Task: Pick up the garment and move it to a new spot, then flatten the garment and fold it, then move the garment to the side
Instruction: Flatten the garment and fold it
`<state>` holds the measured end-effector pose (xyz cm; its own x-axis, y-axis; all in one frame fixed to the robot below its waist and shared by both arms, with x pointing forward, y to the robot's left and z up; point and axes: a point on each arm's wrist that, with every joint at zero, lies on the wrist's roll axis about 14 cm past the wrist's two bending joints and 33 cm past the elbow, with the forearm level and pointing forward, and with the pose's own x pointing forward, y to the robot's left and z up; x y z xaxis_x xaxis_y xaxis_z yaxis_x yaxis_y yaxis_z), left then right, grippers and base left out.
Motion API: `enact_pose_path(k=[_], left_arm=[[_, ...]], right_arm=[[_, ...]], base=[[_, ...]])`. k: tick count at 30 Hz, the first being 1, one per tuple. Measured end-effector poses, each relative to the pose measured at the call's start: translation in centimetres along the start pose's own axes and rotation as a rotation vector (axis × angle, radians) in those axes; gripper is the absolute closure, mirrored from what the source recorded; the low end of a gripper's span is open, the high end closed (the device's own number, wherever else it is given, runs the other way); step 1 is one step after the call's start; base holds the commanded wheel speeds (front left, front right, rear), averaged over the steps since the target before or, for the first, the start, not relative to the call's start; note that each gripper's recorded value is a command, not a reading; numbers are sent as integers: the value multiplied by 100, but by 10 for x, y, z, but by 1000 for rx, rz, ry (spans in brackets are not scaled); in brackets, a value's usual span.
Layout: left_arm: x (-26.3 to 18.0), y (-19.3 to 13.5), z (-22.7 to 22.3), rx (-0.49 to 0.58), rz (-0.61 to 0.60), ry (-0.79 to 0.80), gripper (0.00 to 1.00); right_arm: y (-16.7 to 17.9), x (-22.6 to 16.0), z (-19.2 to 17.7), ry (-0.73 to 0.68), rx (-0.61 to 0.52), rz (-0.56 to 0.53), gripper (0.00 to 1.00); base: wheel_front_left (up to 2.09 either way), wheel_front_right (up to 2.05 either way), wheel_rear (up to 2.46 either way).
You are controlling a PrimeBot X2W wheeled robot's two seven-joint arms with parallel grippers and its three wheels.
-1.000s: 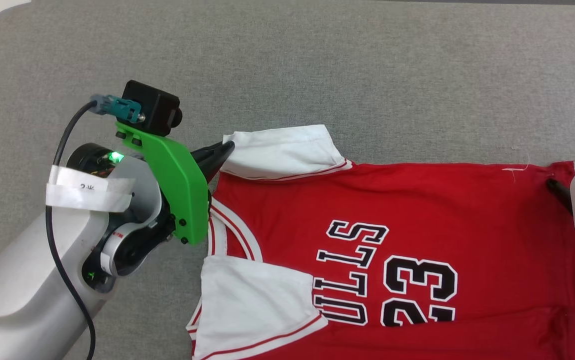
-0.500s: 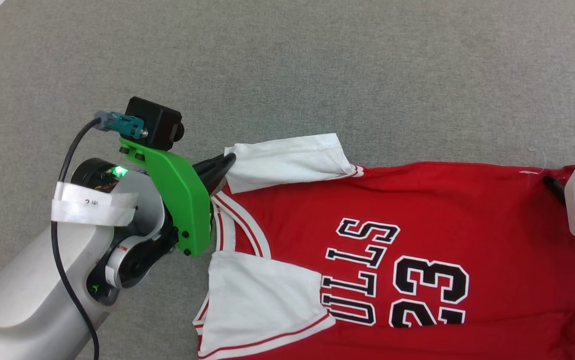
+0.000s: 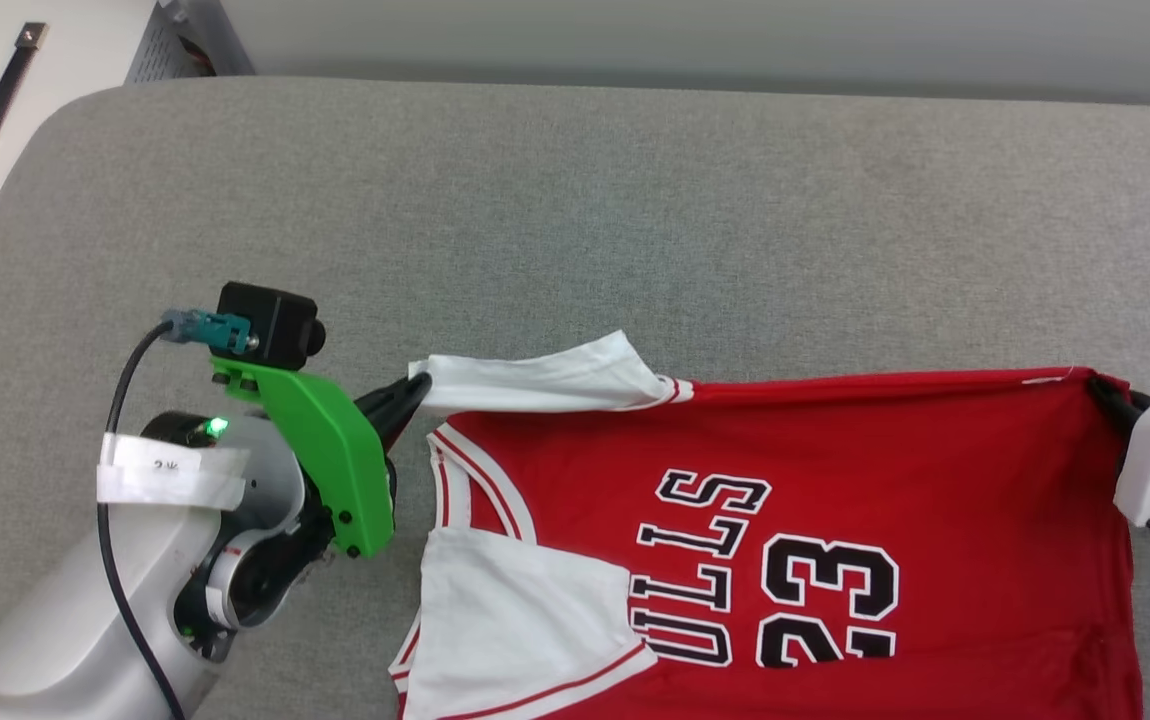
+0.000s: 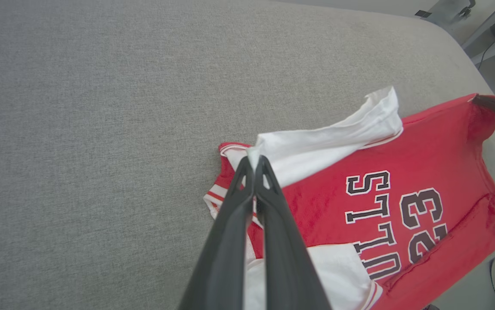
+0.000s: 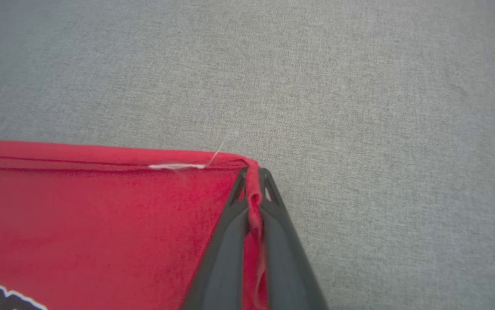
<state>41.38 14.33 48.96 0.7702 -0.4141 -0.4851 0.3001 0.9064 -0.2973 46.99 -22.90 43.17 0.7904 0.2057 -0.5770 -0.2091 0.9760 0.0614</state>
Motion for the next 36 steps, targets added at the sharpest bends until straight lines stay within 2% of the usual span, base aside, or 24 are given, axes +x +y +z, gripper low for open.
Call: enact_pose_path(k=[5,14,20,26,36], left_arm=[[-14,-3,-12,-58,6,-8,100],[-40,-9,-57,-129,31,41,100],[-55,-11,-95,-144,52,131,100],[-60,-11,-121,-149,65,202,100],[-56,-9,-155,-135,77,306,100]], right_arm=[[1,-22,-4,-85,47,-4,100],[15,-59,-41,-105,121,32,100],[27,-75,-72,-51,133,62,100],[29,-88,-96,31,98,74,100],[31,-93,-114,133,41,95,100]], base=[[0,0,0],[0,0,0],[0,0,0],[0,0,0],[0,0,0]])
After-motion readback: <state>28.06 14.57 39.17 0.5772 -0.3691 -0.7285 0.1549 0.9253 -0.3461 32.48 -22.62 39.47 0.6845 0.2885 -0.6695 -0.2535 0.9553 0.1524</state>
